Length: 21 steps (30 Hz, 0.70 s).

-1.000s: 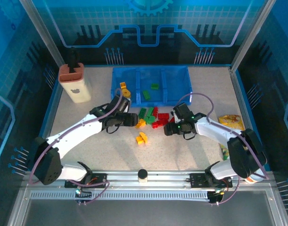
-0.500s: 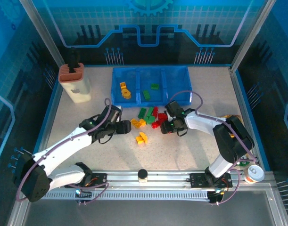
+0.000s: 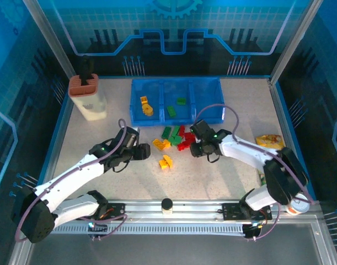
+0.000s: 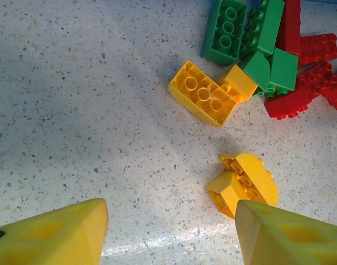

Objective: Sort the legos into containers by color
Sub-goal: Pick up the lego from the center of the table, then place the lego in the container.

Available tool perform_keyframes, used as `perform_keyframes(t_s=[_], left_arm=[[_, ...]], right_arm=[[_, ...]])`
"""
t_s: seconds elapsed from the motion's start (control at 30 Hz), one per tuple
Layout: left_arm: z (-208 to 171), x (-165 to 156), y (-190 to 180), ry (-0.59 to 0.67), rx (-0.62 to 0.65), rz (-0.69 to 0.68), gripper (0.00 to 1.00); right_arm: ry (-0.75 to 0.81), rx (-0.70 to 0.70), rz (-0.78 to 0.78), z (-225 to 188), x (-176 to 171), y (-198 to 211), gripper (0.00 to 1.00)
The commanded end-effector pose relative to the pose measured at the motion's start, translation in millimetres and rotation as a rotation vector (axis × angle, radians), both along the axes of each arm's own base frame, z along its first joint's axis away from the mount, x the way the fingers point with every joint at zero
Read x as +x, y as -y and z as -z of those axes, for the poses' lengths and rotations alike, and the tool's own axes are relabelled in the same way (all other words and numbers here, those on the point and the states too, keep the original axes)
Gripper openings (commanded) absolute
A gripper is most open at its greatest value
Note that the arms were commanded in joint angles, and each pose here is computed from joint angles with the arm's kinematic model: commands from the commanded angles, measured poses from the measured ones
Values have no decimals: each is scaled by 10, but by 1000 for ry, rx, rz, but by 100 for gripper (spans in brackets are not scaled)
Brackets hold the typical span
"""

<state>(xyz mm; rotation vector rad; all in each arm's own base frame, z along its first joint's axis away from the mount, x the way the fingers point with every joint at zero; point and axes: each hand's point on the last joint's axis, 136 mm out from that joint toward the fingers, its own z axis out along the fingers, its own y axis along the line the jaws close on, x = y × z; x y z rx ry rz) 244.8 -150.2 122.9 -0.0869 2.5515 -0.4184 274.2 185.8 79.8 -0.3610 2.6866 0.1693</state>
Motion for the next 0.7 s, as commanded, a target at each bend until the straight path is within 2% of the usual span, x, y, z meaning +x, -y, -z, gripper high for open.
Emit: perform_keyframes(t_s=[0.0, 0.13, 0.3, 0.47, 0.67], left_arm=[[21, -35, 9, 1, -10, -2, 63], [52, -99, 62, -9, -19, 10, 64], [75, -188, 128, -9, -2, 31, 64], [78, -256, 167, -3, 18, 45, 64], [108, -304, 143, -2, 16, 37, 64]], right_arm=[[111, 10, 45, -470, 221, 152, 32], [164, 35, 95, -799, 635, 351, 32], [151, 38, 126, -896, 1197, 486, 33], [80, 29, 162, -690, 1686, 556, 33], [63, 7, 181, -536, 1960, 556, 37]])
